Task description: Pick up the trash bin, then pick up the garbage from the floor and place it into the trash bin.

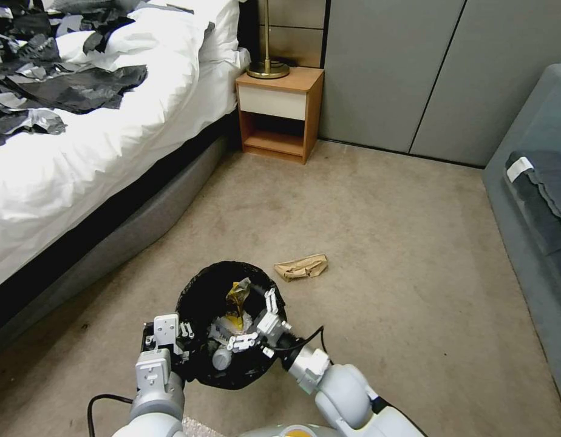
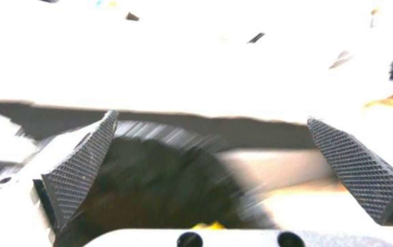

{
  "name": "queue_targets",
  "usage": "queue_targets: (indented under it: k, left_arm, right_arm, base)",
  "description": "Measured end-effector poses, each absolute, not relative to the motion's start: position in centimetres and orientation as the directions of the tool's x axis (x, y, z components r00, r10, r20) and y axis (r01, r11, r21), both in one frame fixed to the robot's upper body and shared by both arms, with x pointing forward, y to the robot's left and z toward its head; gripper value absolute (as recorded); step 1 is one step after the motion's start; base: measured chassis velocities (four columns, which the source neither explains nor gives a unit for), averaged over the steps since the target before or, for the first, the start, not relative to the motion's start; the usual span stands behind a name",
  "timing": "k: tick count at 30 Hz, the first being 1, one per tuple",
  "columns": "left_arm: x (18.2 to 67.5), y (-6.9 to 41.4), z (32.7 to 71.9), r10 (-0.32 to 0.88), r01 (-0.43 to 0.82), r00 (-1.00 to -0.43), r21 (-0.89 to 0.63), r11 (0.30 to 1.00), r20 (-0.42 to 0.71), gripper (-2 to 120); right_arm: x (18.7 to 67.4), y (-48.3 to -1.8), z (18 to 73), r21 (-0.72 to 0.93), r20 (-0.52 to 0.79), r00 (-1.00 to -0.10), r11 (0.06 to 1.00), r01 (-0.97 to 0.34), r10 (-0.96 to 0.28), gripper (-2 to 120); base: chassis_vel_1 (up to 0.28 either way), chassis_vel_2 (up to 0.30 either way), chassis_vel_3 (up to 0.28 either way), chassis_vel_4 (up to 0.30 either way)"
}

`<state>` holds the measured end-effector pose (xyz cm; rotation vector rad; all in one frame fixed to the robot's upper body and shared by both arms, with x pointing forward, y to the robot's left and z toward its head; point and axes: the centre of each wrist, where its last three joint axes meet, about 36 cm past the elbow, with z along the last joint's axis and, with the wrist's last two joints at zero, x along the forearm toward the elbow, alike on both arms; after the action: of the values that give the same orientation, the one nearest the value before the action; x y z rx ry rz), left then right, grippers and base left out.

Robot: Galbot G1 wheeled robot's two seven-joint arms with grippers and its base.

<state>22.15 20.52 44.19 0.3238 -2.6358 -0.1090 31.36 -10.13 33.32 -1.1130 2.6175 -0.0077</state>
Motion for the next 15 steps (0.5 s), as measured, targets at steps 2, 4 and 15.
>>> queue_targets:
  k: [2,4,15]
  left_arm:
    - [22.3,20.9,44.3,-0.258,-0.22,-0.858,0.136,0.966,0.445,1]
    - [22.4,21.1,44.4,-0.262,-0.225,-0.858,0.136,0.965,0.442,1]
    - [23.0,21.5,44.7,-0.269,-0.239,-0.866,0.123,0.963,0.422,1]
  right_arm:
    - [30.3,-11.3,34.8,-0.104,-0.3,-0.746,0.797,-0.594,-0.595,100]
    - [29.9,-11.8,35.2,-0.088,-0.309,-0.779,0.831,-0.549,-0.546,100]
    - [23.9,-15.5,31.8,0.023,-0.223,-0.946,0.969,-0.246,-0.235,100]
  base:
    - [0.0,0.0,0.0,0.0]
    - [0.0,0.0,0.0,0.0]
    - [0.0,0.0,0.0,0.0]
